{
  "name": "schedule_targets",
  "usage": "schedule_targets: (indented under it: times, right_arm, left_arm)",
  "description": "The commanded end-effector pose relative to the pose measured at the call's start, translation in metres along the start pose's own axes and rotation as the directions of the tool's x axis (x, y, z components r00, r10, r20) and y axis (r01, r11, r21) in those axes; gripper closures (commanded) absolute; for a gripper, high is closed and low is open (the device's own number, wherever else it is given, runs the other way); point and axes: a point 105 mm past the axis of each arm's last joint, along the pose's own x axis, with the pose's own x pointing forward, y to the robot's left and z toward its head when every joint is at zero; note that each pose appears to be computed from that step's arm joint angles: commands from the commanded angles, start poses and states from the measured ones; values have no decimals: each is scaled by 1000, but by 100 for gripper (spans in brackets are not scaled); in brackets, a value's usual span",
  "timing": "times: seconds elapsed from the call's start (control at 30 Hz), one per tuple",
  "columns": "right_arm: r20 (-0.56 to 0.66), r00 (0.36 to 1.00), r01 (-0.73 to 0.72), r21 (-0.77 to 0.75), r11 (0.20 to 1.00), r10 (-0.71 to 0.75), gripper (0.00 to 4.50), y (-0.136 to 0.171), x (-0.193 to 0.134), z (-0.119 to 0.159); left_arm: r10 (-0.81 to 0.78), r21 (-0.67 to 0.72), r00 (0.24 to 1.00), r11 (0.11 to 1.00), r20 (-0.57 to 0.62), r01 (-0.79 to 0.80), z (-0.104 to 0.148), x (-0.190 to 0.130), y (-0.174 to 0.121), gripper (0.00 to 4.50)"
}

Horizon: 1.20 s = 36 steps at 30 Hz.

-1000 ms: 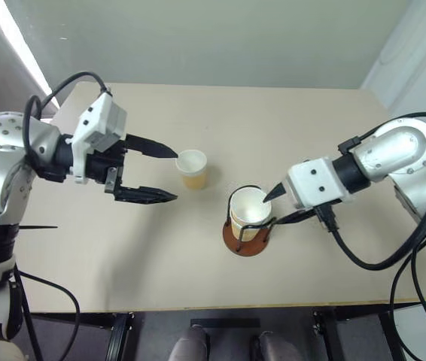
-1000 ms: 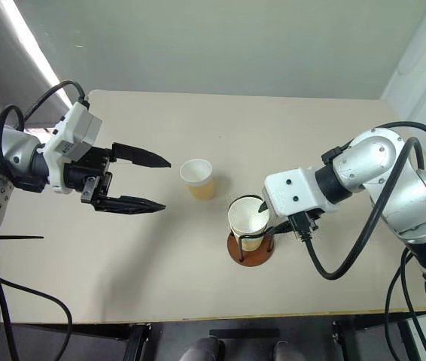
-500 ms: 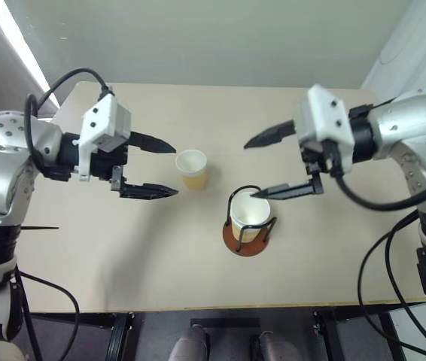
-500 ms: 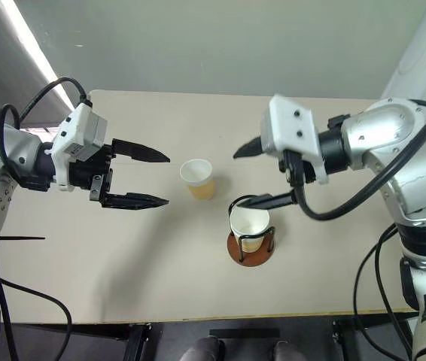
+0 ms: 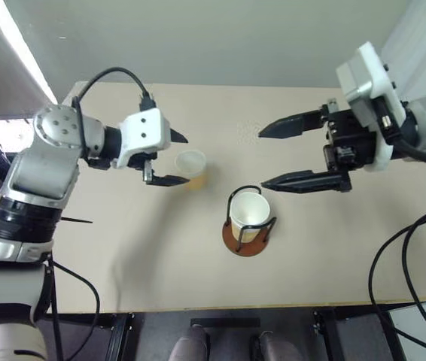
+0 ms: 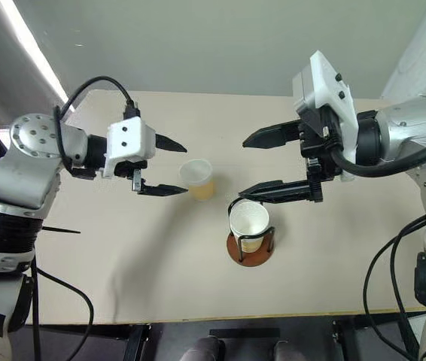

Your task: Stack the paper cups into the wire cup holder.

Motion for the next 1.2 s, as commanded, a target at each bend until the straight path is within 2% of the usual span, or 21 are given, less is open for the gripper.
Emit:
schedule_targets:
  times: [0.03,0.13,0.6,1.0,1.2]
  right_arm:
    - [3,1000,14,-22,1000,-14,40,4,-10,7]
    - [-11,1000,17,-8,1000,-18,40,5,-13,4]
    - [-24,1000,21,7,1000,-20,40,5,-16,2]
    - [-28,999,33,12,999,-32,40,2,-17,0]
    - [-16,999,46,10,999,-46,40,-1,-19,3]
  left_arm:
    - [36,87,995,996,-94,-28,-6,-3,7,0]
    - [52,130,987,991,-151,-32,-16,2,9,0]
    - [73,261,978,965,-193,-20,-15,26,19,0]
    - [72,314,972,950,-226,3,-19,46,26,0]
    - [47,293,974,956,-222,21,-22,50,24,0]
